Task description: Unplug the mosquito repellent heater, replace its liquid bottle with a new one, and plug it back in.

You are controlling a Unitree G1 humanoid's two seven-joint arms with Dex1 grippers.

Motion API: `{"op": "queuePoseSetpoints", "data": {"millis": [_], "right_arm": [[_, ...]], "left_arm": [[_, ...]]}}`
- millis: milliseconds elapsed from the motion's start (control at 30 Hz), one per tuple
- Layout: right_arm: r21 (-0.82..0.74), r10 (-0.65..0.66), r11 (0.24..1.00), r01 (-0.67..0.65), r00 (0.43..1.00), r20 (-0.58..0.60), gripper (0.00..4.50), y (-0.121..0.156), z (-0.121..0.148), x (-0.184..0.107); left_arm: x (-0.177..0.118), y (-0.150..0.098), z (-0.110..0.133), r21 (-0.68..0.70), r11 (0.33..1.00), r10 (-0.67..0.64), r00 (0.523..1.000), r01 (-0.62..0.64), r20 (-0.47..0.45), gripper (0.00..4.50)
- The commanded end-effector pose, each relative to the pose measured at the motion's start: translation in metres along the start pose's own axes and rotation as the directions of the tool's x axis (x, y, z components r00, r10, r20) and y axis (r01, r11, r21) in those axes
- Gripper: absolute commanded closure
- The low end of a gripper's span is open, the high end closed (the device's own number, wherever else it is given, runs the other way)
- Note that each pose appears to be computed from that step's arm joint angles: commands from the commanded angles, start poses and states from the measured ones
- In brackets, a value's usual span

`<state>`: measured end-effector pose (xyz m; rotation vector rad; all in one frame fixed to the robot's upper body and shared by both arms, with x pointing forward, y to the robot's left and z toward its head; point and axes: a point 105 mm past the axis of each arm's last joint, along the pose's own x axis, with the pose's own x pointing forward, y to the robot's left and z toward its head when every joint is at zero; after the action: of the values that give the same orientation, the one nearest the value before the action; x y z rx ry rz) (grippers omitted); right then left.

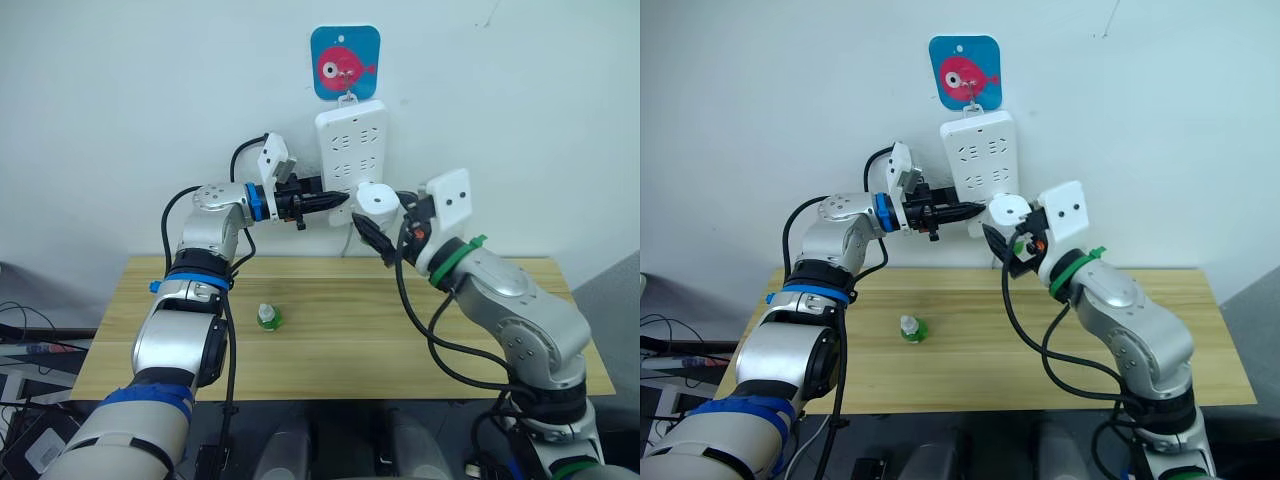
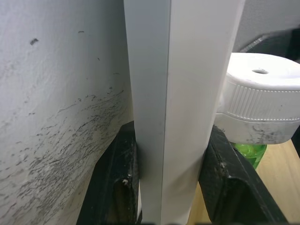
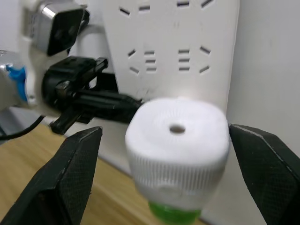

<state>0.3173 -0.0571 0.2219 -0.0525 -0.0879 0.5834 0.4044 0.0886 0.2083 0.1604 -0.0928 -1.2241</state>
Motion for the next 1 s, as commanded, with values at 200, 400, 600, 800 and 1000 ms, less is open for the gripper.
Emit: {"op": "queuePoseSetpoints", "data": {"millis": [200,400,600,800,1000], "right_arm": [[-0.044,-0.061,0.997,0.062,0.998,0.016,0.00,-0.002,0.005,0.009],[-0.038,-0.058,0.998,0.058,0.998,-0.009,1.22,-0.001,0.001,0.009],[-0.025,-0.052,0.998,0.051,0.999,-0.018,1.49,0.000,0.000,0.009],[-0.037,-0.024,0.999,0.023,0.999,-0.024,1.49,0.001,0.000,-0.003],[-0.035,-0.028,0.999,0.026,0.999,-0.045,1.49,0.000,-0.002,-0.014]], "left_arm": [[0.002,-0.002,0.015,0.066,0.998,-0.009,1.000,0.007,0.029,3.19],[0.001,0.000,0.014,0.069,0.998,0.002,1.000,-0.004,0.027,3.19],[0.001,0.002,0.015,0.072,0.997,0.015,0.999,-0.017,0.030,3.19],[-0.002,0.007,0.011,0.090,0.994,0.054,0.999,-0.054,0.003,3.19],[-0.005,0.011,0.009,0.101,0.992,0.077,0.997,-0.075,-0.009,3.19]]}}
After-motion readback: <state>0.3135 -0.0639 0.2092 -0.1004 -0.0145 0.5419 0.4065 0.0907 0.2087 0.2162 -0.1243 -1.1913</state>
